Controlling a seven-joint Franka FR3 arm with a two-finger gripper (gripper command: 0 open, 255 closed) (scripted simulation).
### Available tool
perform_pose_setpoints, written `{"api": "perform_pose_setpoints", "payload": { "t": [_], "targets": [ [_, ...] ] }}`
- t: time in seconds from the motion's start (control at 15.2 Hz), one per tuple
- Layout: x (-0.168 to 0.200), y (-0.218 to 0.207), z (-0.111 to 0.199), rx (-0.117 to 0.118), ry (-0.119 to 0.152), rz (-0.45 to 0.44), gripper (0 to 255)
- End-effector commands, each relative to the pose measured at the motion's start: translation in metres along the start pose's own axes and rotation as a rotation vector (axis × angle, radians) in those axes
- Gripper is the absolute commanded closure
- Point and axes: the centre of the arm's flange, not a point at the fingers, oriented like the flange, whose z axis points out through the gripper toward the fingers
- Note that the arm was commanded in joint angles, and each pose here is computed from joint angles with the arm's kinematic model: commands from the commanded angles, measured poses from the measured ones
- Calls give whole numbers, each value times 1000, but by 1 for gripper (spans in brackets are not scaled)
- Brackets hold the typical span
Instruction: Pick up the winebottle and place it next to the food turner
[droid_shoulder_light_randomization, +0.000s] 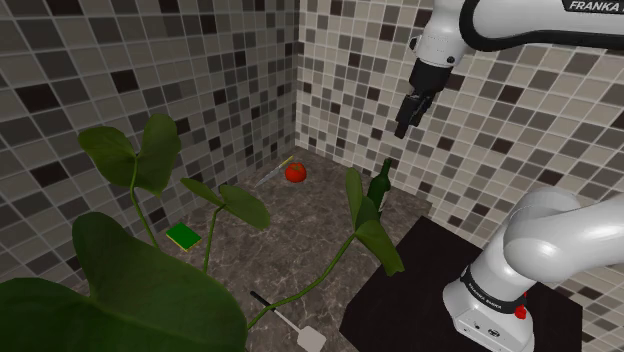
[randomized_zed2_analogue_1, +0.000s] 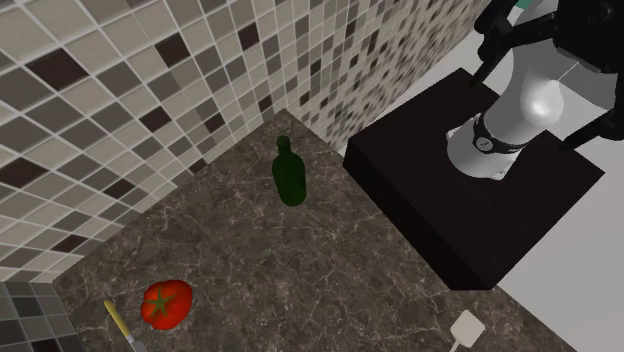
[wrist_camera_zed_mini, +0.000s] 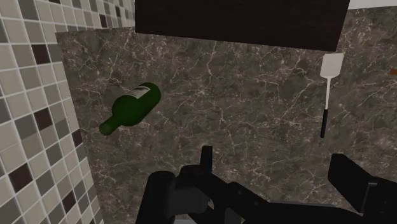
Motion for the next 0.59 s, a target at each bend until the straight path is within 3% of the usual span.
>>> {"api": "perform_pose_setpoints", "payload": {
  "t": [0.0, 0.53],
  "targets": [
    [0, 0, 0, 0, 0, 0, 0],
    [20, 75, 72, 2, 2, -15, 0]
  ]
}}
